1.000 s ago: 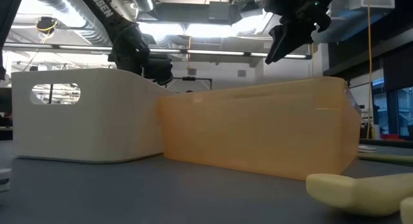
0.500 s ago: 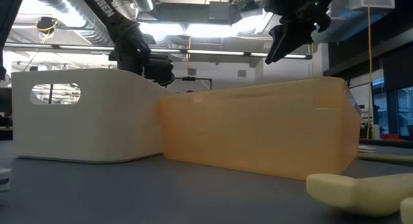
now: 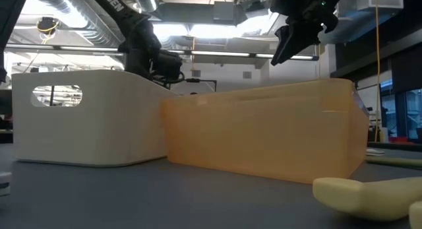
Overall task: Sort silverware by color (type)
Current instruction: Put the yellow knife into the blue bin
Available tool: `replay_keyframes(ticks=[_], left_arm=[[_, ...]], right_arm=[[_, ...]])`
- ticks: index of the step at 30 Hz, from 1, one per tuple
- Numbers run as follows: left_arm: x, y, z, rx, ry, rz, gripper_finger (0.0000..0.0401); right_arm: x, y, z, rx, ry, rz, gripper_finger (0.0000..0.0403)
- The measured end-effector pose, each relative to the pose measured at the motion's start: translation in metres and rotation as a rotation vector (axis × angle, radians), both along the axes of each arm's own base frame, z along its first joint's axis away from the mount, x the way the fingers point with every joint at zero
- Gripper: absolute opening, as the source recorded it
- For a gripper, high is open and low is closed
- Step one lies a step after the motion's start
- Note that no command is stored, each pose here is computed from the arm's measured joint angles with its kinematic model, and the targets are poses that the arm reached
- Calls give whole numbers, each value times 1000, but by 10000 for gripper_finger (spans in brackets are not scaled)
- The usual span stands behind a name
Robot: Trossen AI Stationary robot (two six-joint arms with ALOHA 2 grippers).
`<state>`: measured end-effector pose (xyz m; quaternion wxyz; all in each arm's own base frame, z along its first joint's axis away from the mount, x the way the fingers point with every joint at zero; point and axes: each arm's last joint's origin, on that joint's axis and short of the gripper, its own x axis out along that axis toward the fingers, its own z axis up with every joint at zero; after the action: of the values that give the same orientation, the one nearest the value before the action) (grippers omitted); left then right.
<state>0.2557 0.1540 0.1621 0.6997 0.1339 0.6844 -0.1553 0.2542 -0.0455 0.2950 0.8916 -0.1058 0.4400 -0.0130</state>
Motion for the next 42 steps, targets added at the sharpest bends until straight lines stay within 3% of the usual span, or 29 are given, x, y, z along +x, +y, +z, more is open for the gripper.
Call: replay_keyframes(ticks=[8, 16, 24, 32, 38, 42], left_arm=[[-4, 2, 4, 92, 93, 57, 51], [-6, 8, 5, 262, 162, 190, 51], [-6, 16, 6, 322, 131, 274, 51], [2, 38, 28, 394, -35, 371, 51], [21, 55, 75, 397, -224, 439, 51], [37, 58, 110, 304, -414, 512, 51]], right_arm=[[0, 0, 0, 0, 0, 0, 179], [0, 0, 0, 0, 0, 0, 179], [0, 0, 0, 0, 0, 0, 179], [0, 0, 0, -1, 1, 1, 179], [0, 0, 0, -1, 1, 1, 179], [0, 0, 0, 0, 3, 1, 179]])
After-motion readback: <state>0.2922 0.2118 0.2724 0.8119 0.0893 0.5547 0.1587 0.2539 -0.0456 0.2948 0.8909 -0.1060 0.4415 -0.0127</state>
